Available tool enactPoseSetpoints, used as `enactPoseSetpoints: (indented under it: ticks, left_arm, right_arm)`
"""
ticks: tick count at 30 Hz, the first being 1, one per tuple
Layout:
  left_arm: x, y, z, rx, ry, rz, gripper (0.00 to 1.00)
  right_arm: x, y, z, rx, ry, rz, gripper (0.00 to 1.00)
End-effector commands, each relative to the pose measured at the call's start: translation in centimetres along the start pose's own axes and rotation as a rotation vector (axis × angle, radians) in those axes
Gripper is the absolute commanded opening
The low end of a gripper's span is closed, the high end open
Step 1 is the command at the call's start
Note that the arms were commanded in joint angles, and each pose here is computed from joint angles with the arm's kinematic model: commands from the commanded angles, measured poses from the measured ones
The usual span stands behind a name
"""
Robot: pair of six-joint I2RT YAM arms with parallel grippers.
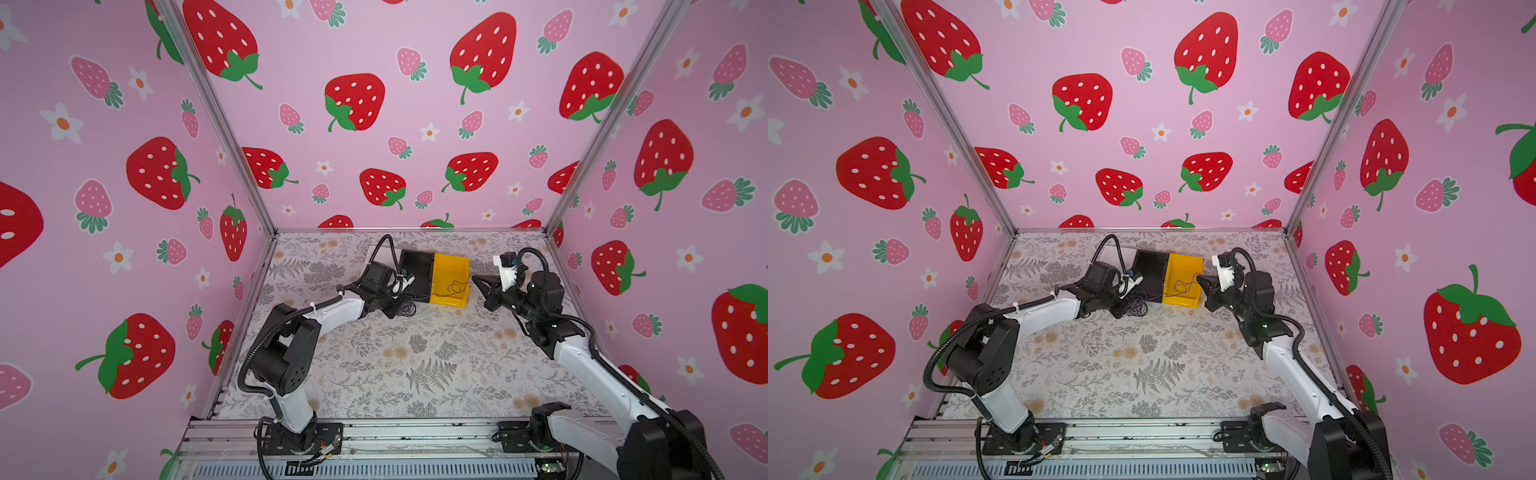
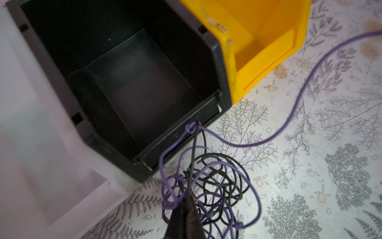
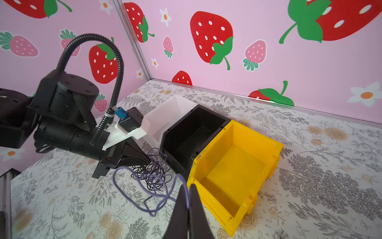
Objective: Untangle and sort cables by color
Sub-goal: Untie the cable.
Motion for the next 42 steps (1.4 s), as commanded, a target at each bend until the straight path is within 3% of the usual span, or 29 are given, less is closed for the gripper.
enactPoseSetpoints:
  ticks: [1,11,34,42]
  left_arm:
    - [-0.1,0.7,1.1,0.011,-0.033,0.056,0.0]
    - [-0.4,1.2,2.1,-0.032,-0.017,0.075,0.0]
    - [-0.5,1.5,2.0,-0.033,0.039,0.094,0.0]
    - [-0.7,1.3,1.8,-0.06,0.063,0.081,0.0]
  right_arm:
    - [0.7,-0.3,1.2,-0.029,-0.048,-0.037,0.0]
    - [1.7,-4.3,4.1,-0.302,-0.08,-0.114,0.0]
    - [2.3,-8.1,8.4,-0.615,-0.09,-0.149,0.0]
    - [1.7,-7.9,7.6,-0.505,-0.058,-0.154,0.0]
Point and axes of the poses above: each gripper's point midway between its finger pads, its own z axis back along the fingers, its own y axis along the line the jaws close on, x = y × z, the point moved 9 cm from there along z, back along the fingers, and after that the axes turned 7 degrees about -z, right-handed, at the moved point
